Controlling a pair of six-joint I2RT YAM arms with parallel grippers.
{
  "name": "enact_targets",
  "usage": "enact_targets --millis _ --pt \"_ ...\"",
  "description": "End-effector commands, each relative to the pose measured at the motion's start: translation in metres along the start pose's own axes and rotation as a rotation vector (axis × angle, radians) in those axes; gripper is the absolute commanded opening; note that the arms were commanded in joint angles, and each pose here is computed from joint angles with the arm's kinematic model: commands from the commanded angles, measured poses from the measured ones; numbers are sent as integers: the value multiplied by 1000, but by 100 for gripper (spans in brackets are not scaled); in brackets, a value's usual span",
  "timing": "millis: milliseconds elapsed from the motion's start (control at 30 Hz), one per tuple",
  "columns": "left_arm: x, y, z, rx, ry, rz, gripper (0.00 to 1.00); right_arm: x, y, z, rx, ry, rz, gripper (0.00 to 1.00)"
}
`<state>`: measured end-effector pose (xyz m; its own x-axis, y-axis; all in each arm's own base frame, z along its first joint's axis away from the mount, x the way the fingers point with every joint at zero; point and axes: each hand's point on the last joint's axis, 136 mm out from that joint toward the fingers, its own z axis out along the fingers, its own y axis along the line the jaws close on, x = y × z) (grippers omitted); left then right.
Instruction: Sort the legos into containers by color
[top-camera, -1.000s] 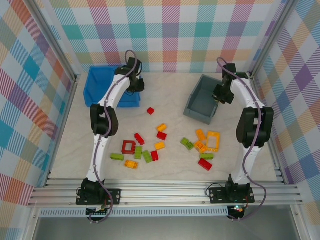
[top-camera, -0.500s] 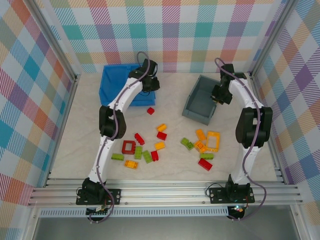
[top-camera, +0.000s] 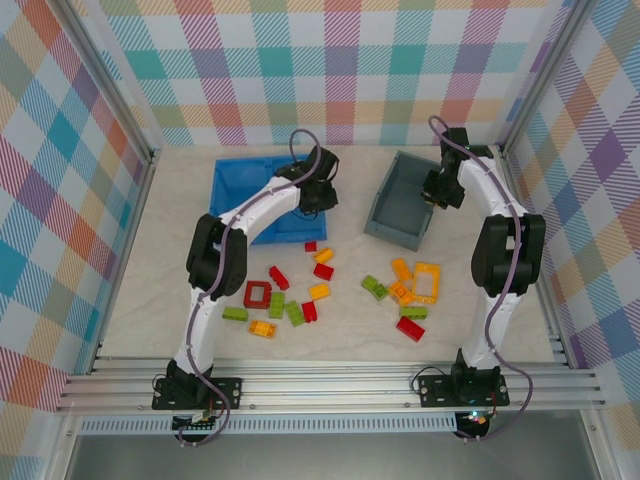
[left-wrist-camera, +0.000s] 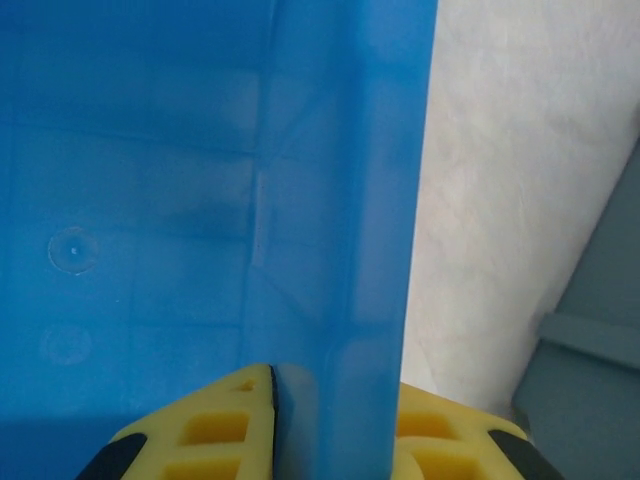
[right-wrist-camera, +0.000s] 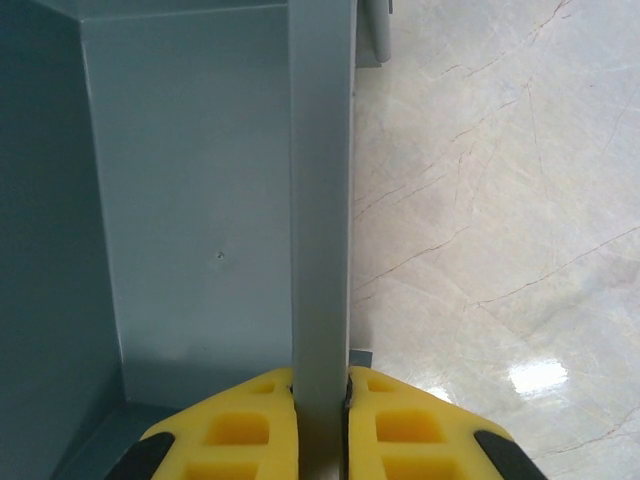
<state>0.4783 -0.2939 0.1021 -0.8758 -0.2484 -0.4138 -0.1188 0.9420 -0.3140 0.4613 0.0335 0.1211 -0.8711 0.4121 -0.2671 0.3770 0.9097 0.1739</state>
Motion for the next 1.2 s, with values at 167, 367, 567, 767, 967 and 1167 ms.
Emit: enact_targets --millis 167,367,567,767,967,1167 --pt "-14 -41 -1 135 19 -2 0 -2 39 -18 -113 -26 -111 7" --pt "-48 -40 15 155 26 124 0 -5 78 -6 -159 -8 -227 7" --pt "-38 -33 21 154 84 110 0 -10 94 9 -167 16 -290 6" --pt "-29 -43 16 199 88 21 0 -10 103 11 -186 24 -318 6" --pt "-27 -63 2 222 68 4 32 -4 109 14 -198 46 -327 6" --pt "-48 -69 -52 237 -11 9 53 -5 110 10 -205 41 -330 6"
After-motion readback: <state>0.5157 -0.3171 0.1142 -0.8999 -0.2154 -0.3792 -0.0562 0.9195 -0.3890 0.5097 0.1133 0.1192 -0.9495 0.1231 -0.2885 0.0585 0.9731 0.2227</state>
